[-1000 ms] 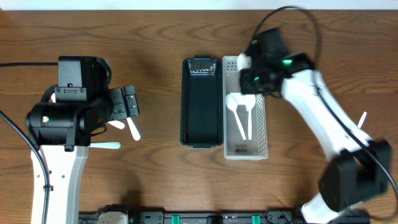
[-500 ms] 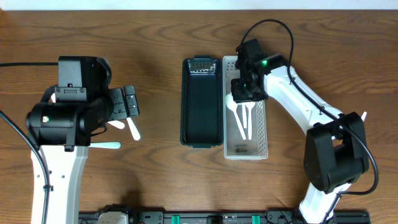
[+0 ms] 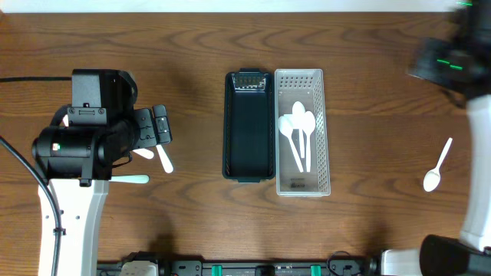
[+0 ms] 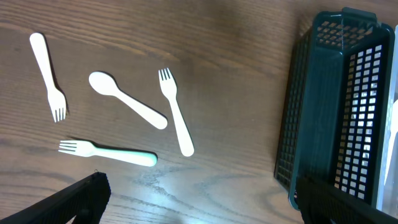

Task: Pack container
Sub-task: 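Place the spoon in the white basket and return right, then grasp the last white spoon with the right gripper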

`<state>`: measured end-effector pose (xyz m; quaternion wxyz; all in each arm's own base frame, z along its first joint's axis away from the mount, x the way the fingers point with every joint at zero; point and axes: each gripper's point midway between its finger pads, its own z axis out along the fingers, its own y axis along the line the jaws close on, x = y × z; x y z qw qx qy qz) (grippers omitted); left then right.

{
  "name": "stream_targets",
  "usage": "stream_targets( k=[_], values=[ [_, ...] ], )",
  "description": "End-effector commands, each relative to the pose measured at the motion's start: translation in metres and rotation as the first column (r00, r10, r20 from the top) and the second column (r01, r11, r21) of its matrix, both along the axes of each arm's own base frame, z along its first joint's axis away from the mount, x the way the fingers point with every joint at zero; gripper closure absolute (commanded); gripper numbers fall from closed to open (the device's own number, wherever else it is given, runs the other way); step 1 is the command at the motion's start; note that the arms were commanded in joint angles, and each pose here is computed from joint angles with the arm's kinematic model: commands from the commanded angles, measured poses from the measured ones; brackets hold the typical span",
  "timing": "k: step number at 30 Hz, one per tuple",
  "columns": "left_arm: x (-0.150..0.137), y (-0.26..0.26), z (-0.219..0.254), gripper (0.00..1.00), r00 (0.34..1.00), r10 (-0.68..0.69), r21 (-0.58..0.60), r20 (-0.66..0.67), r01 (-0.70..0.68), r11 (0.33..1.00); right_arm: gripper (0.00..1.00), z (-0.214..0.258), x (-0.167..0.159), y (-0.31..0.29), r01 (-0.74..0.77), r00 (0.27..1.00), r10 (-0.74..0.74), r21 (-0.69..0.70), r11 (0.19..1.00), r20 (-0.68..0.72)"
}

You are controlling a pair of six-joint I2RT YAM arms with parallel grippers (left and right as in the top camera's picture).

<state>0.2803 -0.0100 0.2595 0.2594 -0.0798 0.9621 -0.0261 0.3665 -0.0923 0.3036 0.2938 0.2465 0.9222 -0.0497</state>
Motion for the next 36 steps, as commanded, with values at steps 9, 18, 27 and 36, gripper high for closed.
stream_targets(
  k=[9, 18, 27, 36],
  values=[
    [0.000, 0.001, 0.002, 0.02, 1.000, 0.008, 0.005, 0.003, -0.008, 1.000, 0.19, -0.135, -0.065, -0.124, 0.335, 0.914, -0.279, 0.157, 0.929, -0.294],
    [0.000, 0.001, 0.002, 0.02, 1.000, 0.008, 0.004, 0.003, -0.008, 1.000, 0.18, -0.265, -0.095, -0.119, 0.388, 0.817, -0.221, 0.224, 0.894, -0.533],
    [0.000, 0.001, 0.002, 0.02, 1.000, 0.008, 0.004, 0.003, -0.008, 1.000, 0.20, -0.309, -0.102, -0.111, 0.404, 0.776, -0.184, 0.251, 0.880, -0.603],
    [0.000, 0.001, 0.002, 0.02, 1.000, 0.008, 0.004, 0.003, -0.008, 1.000, 0.49, -0.312, -0.099, -0.114, 0.400, 0.784, -0.189, 0.248, 0.883, -0.592]
  ],
)
